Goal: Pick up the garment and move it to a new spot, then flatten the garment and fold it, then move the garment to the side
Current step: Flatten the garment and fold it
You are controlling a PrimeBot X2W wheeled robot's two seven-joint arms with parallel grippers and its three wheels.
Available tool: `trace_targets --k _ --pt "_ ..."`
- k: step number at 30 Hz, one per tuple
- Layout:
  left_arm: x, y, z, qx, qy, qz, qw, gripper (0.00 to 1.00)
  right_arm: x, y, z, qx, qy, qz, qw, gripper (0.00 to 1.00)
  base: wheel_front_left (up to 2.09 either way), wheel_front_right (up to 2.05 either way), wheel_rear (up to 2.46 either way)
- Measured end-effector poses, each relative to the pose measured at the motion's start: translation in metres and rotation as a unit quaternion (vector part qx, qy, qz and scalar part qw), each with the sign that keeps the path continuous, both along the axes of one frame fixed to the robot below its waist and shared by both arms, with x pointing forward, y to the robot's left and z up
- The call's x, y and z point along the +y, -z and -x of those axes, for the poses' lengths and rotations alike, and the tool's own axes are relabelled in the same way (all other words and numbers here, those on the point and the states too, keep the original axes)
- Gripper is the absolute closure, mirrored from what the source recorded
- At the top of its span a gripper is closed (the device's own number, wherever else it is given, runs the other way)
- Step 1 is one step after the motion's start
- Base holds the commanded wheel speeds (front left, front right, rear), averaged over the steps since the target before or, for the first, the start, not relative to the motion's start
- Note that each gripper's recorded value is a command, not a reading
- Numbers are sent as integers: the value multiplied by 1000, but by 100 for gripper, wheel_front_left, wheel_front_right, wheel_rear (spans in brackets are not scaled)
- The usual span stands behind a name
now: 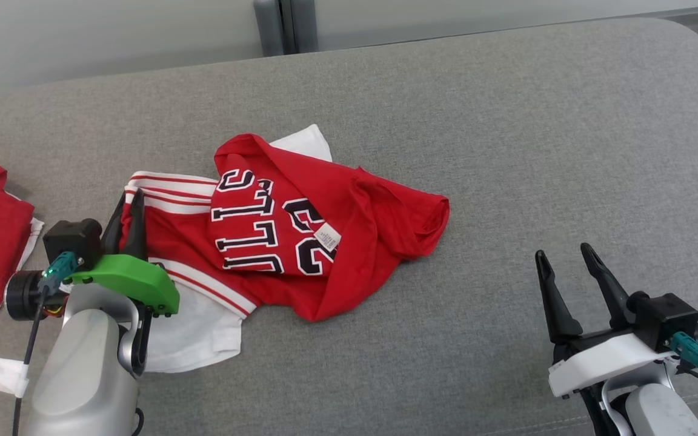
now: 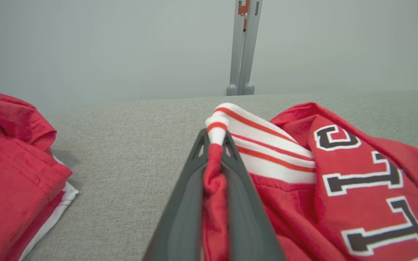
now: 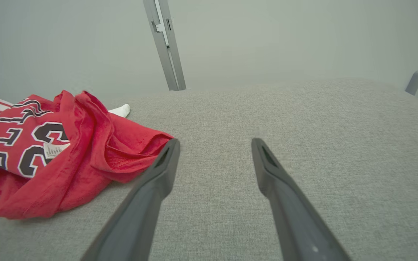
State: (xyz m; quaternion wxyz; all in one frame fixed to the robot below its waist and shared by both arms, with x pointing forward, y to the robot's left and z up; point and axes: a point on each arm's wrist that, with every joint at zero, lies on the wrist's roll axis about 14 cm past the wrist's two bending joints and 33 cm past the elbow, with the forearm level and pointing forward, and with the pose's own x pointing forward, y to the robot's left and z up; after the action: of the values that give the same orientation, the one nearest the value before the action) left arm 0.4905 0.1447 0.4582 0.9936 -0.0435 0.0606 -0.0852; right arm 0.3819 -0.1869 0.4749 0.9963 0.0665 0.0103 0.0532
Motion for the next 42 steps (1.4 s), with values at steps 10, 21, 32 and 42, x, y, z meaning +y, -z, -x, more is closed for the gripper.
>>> trace_targets --k 10,21,32,42 --pt "6 -17 -2 -34 -17 2 999 0 -1 0 -2 1 4 -1 1000 0 0 0 0" --pt "22 -53 55 -103 -49 14 993 0 21 -12 3 -18 -25 -11 999 0 0 0 0" --pt "45 -43 110 -92 -87 11 992 0 57 -14 1 -21 -81 -15 996 0 0 0 0" --pt "48 -49 119 -98 -99 24 990 0 105 -33 -31 -47 -169 22 984 0 0 0 0"
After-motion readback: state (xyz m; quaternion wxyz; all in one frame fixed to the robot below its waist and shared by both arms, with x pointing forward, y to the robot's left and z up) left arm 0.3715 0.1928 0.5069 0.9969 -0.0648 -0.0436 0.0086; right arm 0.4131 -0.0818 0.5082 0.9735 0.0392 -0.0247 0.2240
